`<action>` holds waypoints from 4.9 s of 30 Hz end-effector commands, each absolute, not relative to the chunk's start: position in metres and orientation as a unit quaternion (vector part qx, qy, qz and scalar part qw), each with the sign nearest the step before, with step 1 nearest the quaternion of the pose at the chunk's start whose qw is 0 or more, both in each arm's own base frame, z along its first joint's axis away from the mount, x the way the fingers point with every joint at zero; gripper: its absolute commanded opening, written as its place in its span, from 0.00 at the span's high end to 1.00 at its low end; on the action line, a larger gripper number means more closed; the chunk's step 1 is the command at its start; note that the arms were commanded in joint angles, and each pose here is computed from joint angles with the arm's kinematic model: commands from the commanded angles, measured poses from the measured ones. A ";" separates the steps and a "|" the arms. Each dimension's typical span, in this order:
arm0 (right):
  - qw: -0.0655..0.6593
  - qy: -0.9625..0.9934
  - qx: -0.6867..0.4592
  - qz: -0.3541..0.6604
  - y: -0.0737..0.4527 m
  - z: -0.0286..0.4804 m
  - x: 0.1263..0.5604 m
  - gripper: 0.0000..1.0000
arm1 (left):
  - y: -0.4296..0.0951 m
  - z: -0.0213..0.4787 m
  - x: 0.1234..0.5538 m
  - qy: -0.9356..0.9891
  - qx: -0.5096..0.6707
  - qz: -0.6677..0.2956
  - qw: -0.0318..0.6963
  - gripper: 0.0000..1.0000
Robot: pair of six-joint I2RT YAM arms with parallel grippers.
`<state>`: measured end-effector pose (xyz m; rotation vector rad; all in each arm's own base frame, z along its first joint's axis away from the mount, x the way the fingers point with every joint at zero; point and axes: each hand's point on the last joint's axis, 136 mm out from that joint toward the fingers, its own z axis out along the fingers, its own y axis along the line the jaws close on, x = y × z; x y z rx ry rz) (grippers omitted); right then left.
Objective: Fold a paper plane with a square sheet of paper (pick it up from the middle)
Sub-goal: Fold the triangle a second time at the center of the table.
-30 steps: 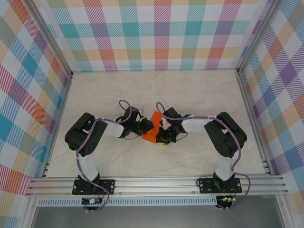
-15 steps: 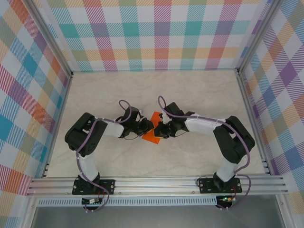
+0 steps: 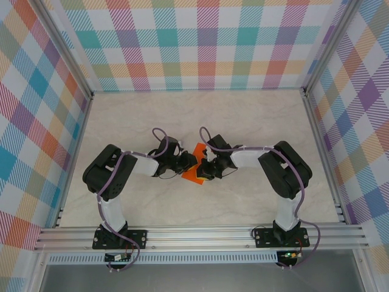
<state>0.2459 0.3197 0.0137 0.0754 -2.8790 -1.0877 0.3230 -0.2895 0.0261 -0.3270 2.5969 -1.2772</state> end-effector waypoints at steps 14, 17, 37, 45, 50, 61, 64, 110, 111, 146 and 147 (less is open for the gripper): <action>0.066 -0.953 -0.003 -0.294 0.298 -0.025 0.226 1.00 | -0.302 0.034 0.299 0.889 -0.072 -0.445 0.082 0.78; 0.066 -0.954 -0.005 -0.293 0.298 -0.026 0.227 1.00 | -0.300 0.021 0.301 0.895 -0.078 -0.432 0.075 0.79; 0.081 -0.960 0.002 -0.268 0.283 -0.036 0.212 1.00 | -0.261 -0.003 0.338 0.928 -0.123 -0.328 0.128 0.83; 0.082 -0.960 0.009 -0.268 0.282 -0.034 0.211 1.00 | -0.255 0.000 0.349 0.928 -0.136 -0.319 0.134 0.83; 0.080 -0.960 0.012 -0.269 0.283 -0.032 0.211 1.00 | -0.256 0.004 0.353 0.932 -0.133 -0.312 0.131 0.82; 0.079 -0.959 0.016 -0.271 0.283 -0.028 0.211 1.00 | -0.255 0.006 0.363 0.940 -0.132 -0.286 0.130 0.79; 0.080 -0.958 0.019 -0.274 0.284 -0.028 0.211 1.00 | -0.255 0.008 0.368 0.942 -0.130 -0.281 0.133 0.79; 0.073 -0.950 0.022 -0.304 0.300 -0.020 0.221 1.00 | -0.294 0.019 0.325 0.927 -0.043 -0.363 0.088 0.82; 0.071 -0.949 0.024 -0.308 0.302 -0.017 0.223 1.00 | -0.292 0.015 0.325 0.930 -0.046 -0.353 0.087 0.83; 0.062 -0.954 -0.010 -0.292 0.304 -0.019 0.243 1.00 | -0.271 -0.019 0.318 0.951 -0.063 -0.293 0.080 0.86; 0.060 -0.952 -0.007 -0.299 0.305 -0.013 0.243 1.00 | -0.270 -0.020 0.318 0.951 -0.063 -0.291 0.080 0.86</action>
